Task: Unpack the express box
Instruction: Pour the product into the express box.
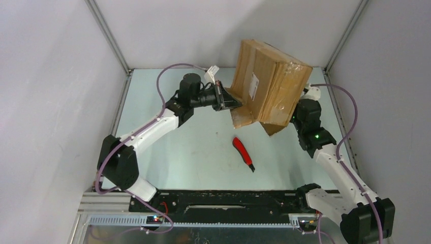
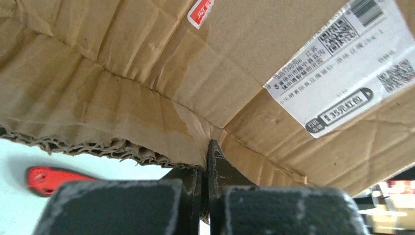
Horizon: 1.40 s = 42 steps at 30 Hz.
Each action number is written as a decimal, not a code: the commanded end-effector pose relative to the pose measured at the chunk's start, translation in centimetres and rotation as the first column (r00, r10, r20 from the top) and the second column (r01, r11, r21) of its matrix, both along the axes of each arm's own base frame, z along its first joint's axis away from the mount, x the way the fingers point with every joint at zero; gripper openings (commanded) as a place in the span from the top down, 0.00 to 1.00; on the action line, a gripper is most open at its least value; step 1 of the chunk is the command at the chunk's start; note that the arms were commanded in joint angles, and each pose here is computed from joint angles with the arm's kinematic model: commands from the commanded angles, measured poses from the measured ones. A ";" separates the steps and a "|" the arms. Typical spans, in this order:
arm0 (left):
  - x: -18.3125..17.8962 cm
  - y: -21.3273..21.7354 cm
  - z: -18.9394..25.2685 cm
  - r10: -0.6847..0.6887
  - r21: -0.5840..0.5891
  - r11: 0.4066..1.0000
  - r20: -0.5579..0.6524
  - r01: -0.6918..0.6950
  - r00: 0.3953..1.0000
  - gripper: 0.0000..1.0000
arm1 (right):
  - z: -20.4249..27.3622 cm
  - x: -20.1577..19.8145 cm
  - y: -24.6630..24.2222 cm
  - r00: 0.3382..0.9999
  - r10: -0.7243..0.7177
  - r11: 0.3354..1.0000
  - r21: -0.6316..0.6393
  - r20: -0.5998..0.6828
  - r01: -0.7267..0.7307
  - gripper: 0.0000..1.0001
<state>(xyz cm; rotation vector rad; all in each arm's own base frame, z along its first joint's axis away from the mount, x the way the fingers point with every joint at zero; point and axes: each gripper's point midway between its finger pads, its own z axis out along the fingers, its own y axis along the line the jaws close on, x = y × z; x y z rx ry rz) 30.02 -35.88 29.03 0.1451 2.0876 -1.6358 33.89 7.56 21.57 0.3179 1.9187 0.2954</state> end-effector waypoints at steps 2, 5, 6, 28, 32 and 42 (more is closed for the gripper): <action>-4.6 -0.5 -2.6 -0.193 0.224 0.965 0.273 0.133 0.942 1.00 | 10.3 1.2 3.8 0.935 0.145 0.989 -0.046 0.323 -0.138 0.01; -4.2 -0.7 -3.9 -0.187 0.239 0.964 0.285 0.119 0.940 1.00 | 11.0 0.9 4.7 0.925 0.183 0.983 -0.077 0.332 -0.167 0.02; -3.8 -0.5 -4.2 -0.165 0.249 0.965 0.319 0.085 0.933 1.00 | 11.4 0.6 5.1 0.916 0.193 0.981 -0.093 0.353 -0.171 0.01; 0.8 2.4 1.3 0.203 0.189 0.945 0.297 -0.266 0.933 1.00 | 10.9 -0.6 5.7 0.929 0.238 0.971 -0.101 0.284 -0.218 0.00; 1.3 6.6 3.0 0.302 0.246 0.876 0.393 -0.415 0.869 1.00 | 10.8 -1.0 5.9 0.938 0.237 0.971 -0.074 0.254 -0.226 0.01; 1.2 17.5 11.1 0.503 0.209 0.686 0.556 -0.697 0.662 1.00 | 9.1 -1.0 4.5 0.966 0.201 0.979 -0.003 0.159 -0.204 0.01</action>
